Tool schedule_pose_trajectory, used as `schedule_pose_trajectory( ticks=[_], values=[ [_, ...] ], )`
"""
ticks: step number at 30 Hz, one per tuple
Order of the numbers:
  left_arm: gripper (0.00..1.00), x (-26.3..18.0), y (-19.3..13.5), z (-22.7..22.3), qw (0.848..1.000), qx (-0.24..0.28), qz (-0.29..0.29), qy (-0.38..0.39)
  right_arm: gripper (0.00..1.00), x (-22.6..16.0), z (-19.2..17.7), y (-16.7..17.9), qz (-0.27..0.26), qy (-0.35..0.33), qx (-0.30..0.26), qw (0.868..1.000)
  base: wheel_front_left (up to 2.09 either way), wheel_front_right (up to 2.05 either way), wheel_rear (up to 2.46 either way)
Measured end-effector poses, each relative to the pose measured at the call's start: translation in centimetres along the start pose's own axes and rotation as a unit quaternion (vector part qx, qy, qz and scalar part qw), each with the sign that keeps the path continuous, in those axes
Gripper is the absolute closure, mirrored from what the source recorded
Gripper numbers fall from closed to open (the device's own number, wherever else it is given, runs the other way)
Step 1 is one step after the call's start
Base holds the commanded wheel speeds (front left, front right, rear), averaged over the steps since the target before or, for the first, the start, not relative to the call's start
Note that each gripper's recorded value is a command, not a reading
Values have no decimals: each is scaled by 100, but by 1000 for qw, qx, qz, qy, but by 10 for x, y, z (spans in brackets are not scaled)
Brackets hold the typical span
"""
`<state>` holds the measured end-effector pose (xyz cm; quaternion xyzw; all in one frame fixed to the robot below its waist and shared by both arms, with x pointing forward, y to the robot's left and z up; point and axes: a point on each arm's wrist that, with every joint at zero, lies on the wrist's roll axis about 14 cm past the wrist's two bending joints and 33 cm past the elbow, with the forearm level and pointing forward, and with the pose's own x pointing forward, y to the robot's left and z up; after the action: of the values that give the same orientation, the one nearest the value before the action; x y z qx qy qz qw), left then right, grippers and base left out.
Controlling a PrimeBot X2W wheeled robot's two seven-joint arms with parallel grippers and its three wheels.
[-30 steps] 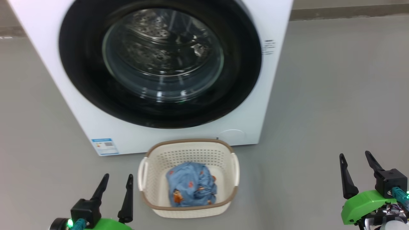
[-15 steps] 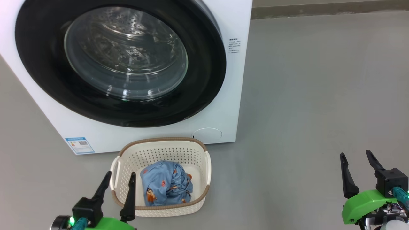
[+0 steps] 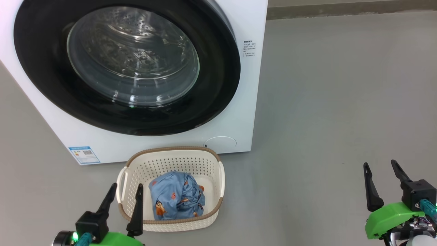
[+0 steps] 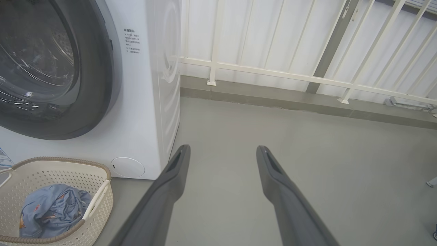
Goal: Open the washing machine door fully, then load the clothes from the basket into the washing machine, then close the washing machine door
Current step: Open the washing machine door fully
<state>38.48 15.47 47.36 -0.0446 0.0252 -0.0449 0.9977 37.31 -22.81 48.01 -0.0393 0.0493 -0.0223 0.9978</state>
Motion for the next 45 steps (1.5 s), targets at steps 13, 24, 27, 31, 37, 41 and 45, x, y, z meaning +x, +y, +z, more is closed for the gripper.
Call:
schedule_pose_trajectory(
  ticks=[13, 24, 27, 31, 37, 41, 45],
  values=[
    [0, 4, 2, -12, 1000, -1, 2, 17, 0, 10, -3, 1, 0, 6, 0, 1000, 0, 0, 0],
    [0, 24, 2, -12, 1000, 0, 1, 16, 100, 49, 9, -7, -19, -16, 62, 998, 0, 0, 0],
    [0, 29, 1, -13, 1000, 1, -2, 17, 100, 64, 12, -6, -23, -23, 105, 994, 0, 0, 0],
    [0, 37, 1, -14, 1000, 3, -3, 18, 100, 89, 15, 1, -31, -27, 235, 971, 0, 0, 0],
    [0, 47, 2, -14, 1000, 3, -4, 16, 100, 130, 30, 16, -14, -18, 452, 892, 0, 0, 0],
    [0, 48, 5, -17, 1000, 5, 0, 20, 100, 152, 33, 30, 12, 12, 568, 823, 0, 0, 0],
    [0, 49, 10, -18, 1000, 5, 6, 21, 100, 169, 32, 54, 50, 60, 659, 748, 0, 0, 0]
  ],
)
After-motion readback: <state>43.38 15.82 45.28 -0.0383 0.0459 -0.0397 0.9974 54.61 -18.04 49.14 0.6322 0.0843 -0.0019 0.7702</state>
